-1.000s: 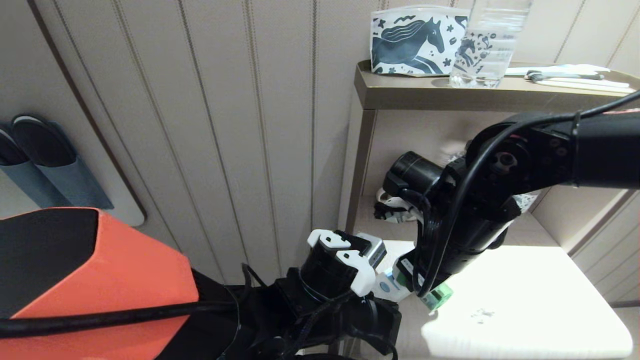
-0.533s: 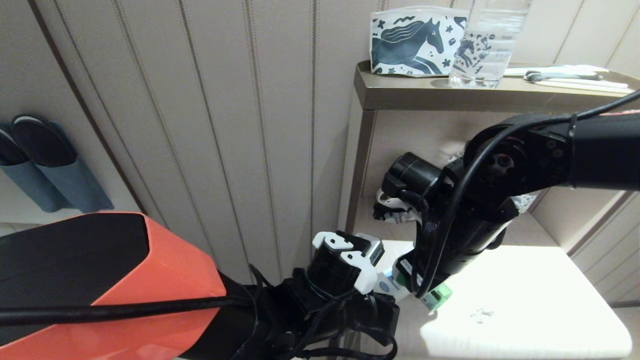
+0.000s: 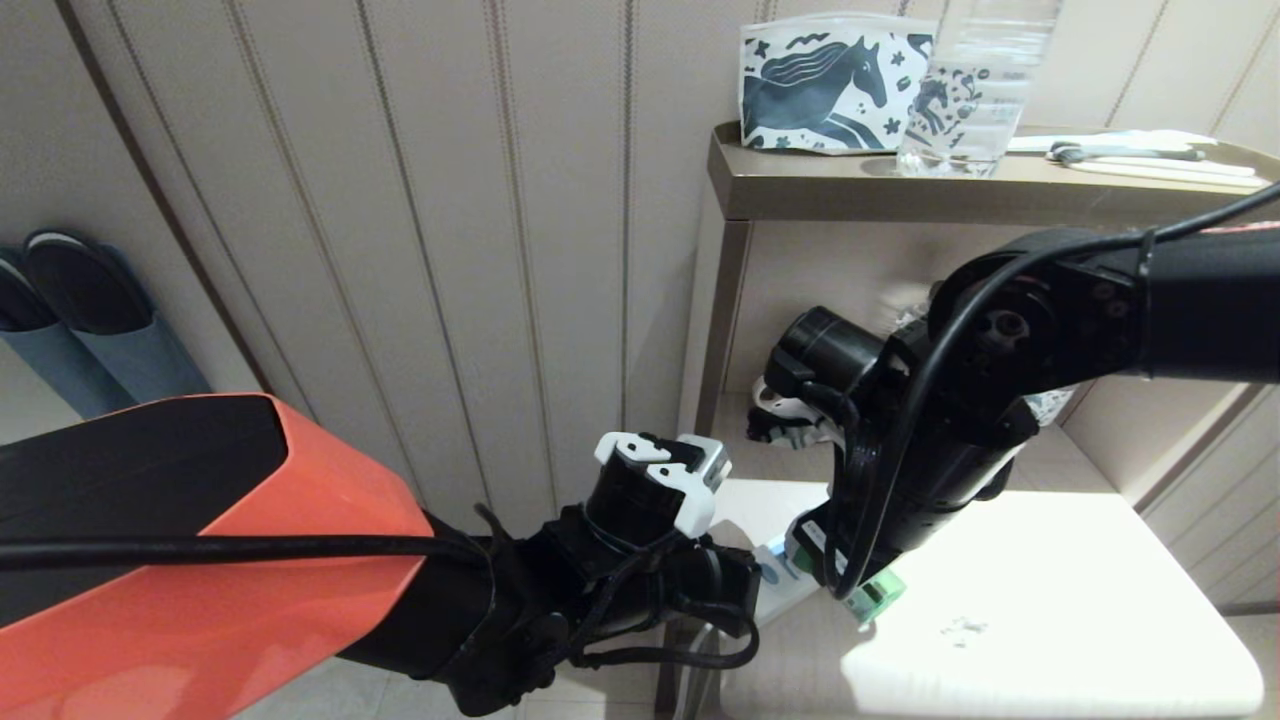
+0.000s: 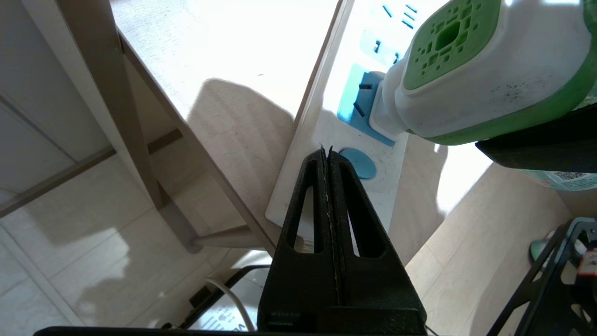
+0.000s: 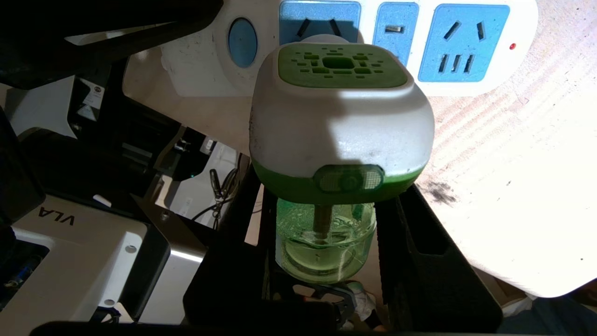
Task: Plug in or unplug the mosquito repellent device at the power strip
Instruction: Hold the socket with your left hand and unplug it with your right hand
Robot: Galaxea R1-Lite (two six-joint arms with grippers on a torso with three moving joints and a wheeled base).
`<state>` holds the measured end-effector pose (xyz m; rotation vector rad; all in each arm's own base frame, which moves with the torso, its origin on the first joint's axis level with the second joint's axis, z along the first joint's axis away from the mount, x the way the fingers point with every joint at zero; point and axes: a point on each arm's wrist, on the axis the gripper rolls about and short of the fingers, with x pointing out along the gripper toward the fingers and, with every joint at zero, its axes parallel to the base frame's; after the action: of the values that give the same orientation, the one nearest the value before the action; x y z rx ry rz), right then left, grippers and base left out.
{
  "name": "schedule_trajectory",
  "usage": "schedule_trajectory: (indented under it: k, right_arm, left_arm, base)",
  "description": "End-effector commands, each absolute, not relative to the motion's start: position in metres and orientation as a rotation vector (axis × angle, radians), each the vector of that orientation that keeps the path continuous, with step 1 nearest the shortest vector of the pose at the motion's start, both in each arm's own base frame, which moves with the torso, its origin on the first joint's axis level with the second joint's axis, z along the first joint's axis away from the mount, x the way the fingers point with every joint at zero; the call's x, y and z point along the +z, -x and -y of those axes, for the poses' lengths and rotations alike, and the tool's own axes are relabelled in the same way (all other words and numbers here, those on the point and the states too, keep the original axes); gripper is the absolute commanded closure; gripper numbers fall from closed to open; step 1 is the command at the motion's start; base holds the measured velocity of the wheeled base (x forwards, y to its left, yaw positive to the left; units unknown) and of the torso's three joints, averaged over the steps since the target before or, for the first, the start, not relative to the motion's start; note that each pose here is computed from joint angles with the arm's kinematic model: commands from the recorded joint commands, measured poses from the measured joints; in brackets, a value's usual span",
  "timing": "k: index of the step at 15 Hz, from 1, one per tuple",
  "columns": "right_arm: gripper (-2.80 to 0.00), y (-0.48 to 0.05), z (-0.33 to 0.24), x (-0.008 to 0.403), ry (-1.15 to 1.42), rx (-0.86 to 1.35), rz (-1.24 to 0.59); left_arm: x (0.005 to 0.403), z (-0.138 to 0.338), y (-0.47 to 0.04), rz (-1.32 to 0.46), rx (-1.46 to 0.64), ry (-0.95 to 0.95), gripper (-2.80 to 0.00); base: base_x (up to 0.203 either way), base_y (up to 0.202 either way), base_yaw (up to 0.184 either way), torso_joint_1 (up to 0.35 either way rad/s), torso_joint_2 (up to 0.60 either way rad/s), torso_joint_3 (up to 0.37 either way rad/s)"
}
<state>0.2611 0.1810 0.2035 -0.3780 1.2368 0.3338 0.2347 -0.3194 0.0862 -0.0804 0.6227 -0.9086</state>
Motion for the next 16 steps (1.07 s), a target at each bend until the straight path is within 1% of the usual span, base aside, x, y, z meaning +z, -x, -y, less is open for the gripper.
schedule_trajectory:
  k: [1, 5, 16]
  right_arm:
    - [0.0, -0.261, -0.181, 0.203, 0.382, 0.332, -1.242]
    - [0.0, -0.262, -0.182, 0.203, 0.38, 0.331, -1.241]
    - [0.0, -0.262, -0.186, 0.217, 0.368, 0.344, -1.187]
  left_arm:
    - [0.085, 0.32, -0.235, -0.625, -0.912, 0.085, 0.0]
    - [0.076, 0.322, -0.232, -0.649, -0.914, 0.069, 0.0]
    - [0.072, 0.329, -0.214, -0.665, -0.957, 0.039, 0.0]
  base:
    - [0.0, 0.0, 0.0, 0.0, 0.0, 0.0]
    - [0.0, 0.0, 0.0, 0.0, 0.0, 0.0]
    - [0.0, 0.0, 0.0, 0.0, 0.0, 0.0]
